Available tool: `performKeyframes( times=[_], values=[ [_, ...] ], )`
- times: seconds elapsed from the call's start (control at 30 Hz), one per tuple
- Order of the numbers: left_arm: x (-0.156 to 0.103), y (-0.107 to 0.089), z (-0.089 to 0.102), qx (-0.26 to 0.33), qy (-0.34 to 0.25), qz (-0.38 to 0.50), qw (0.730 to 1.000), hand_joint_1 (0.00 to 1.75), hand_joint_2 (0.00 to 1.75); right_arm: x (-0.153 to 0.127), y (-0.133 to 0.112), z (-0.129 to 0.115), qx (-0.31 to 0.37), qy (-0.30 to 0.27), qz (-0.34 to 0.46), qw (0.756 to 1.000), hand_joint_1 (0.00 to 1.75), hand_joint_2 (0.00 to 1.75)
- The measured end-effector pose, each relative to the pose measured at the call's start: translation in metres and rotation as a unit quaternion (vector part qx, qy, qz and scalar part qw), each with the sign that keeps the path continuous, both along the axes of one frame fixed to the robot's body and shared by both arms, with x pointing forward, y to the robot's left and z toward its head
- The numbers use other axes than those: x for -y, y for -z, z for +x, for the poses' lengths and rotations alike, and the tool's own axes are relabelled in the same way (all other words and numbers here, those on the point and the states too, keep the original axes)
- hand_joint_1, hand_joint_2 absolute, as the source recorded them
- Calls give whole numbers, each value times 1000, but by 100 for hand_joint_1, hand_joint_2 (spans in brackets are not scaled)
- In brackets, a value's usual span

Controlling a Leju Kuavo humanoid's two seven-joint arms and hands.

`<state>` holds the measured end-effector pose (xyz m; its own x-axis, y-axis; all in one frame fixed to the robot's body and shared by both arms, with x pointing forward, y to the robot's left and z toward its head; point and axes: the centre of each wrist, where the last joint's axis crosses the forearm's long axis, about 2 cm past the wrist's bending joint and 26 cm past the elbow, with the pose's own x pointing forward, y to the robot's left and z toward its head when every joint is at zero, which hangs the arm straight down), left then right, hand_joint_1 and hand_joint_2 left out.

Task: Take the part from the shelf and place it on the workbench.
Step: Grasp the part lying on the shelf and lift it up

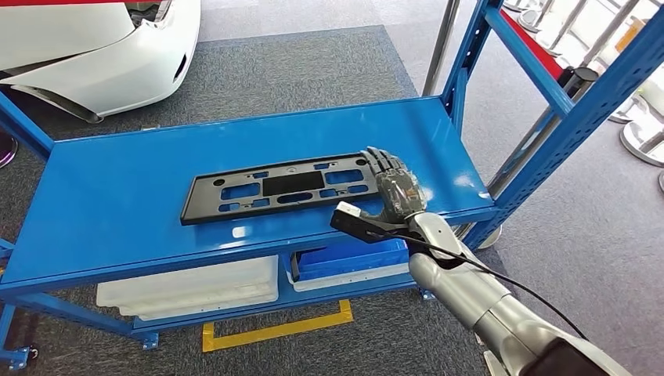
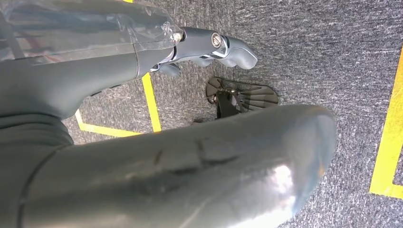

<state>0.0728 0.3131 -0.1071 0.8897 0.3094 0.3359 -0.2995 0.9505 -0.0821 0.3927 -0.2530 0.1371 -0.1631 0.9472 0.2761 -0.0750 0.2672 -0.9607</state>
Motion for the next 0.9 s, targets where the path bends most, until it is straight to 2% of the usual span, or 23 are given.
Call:
performKeyframes(
  times=[0.17, 0.33, 0.6, 0.9],
  values=[
    [0, 0, 0, 0, 0, 0, 1000, 0, 0, -12, 10, -2, -37, -17, 53, 998, 0, 175],
    [0, 0, 0, 1, 1, 0, 1000, 0, 0, -23, 15, -2, -52, -23, 61, 997, 0, 175],
    [0, 0, 0, 1, 0, 1, 1000, 0, 0, -26, 17, 0, -51, -7, 45, 998, 0, 175],
    [0, 1, -3, 0, 0, 2, 1000, 0, 0, -24, 11, 6, -12, 27, -25, 999, 0, 175]
  ],
)
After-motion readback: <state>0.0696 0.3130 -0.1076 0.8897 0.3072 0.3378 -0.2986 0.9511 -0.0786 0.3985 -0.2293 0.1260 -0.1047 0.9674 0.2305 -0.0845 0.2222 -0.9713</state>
